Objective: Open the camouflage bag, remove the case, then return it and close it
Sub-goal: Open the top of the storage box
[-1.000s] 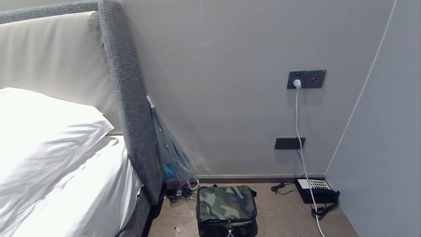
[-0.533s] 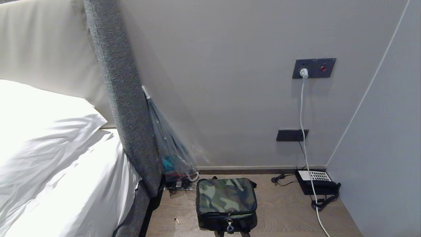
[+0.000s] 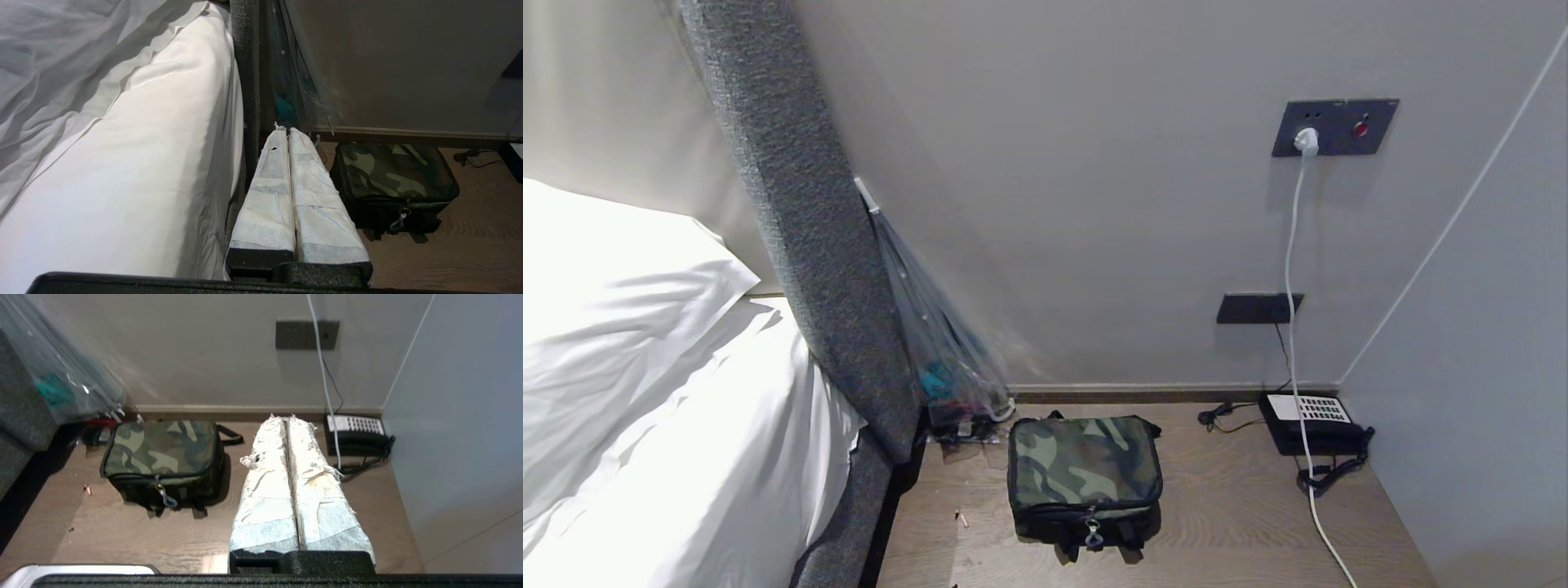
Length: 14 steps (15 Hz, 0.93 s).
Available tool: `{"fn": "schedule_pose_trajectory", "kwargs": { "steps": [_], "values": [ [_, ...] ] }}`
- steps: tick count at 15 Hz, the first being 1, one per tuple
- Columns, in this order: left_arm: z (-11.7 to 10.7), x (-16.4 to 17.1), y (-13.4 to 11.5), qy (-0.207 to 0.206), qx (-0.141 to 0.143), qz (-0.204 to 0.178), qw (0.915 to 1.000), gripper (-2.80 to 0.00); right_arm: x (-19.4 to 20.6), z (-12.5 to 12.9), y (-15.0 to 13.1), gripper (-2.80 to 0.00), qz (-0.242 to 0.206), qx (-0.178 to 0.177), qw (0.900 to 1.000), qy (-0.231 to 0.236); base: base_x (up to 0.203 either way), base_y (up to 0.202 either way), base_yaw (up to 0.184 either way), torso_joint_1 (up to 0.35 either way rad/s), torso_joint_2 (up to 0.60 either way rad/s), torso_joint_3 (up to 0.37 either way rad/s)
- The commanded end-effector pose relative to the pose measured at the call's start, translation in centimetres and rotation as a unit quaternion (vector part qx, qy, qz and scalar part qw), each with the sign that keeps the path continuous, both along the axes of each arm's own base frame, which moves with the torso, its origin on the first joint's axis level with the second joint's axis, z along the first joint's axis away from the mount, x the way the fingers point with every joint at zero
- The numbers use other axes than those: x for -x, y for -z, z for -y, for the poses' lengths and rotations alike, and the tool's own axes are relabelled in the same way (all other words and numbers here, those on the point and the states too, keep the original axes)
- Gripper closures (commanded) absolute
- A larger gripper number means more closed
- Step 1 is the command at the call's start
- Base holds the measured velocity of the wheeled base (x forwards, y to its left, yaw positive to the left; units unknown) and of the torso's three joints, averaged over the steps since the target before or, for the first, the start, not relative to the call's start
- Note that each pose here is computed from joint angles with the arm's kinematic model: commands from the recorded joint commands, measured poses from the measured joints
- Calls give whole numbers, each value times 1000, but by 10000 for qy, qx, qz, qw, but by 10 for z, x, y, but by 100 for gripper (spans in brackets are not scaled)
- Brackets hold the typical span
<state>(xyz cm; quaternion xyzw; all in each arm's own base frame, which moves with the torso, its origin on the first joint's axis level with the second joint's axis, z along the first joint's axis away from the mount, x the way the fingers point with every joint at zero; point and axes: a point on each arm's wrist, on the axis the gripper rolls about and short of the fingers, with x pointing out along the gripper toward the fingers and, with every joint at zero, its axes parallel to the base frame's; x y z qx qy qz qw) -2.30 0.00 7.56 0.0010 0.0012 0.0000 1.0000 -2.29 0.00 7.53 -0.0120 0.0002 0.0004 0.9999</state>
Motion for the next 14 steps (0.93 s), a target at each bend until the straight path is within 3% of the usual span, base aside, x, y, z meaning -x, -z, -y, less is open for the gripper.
{"fn": "schedule_pose_trajectory", "kwargs": {
  "steps": [1, 14],
  "values": [
    [0, 0, 0, 0, -5, 4, 10000, 0, 0, 0, 0, 0, -6, 3, 10000, -3, 0, 0, 0, 5, 2, -194],
    [0, 0, 0, 0, -5, -4, 10000, 0, 0, 0, 0, 0, -6, 3, 10000, -3, 0, 0, 0, 3, 2, -198]
  ]
}}
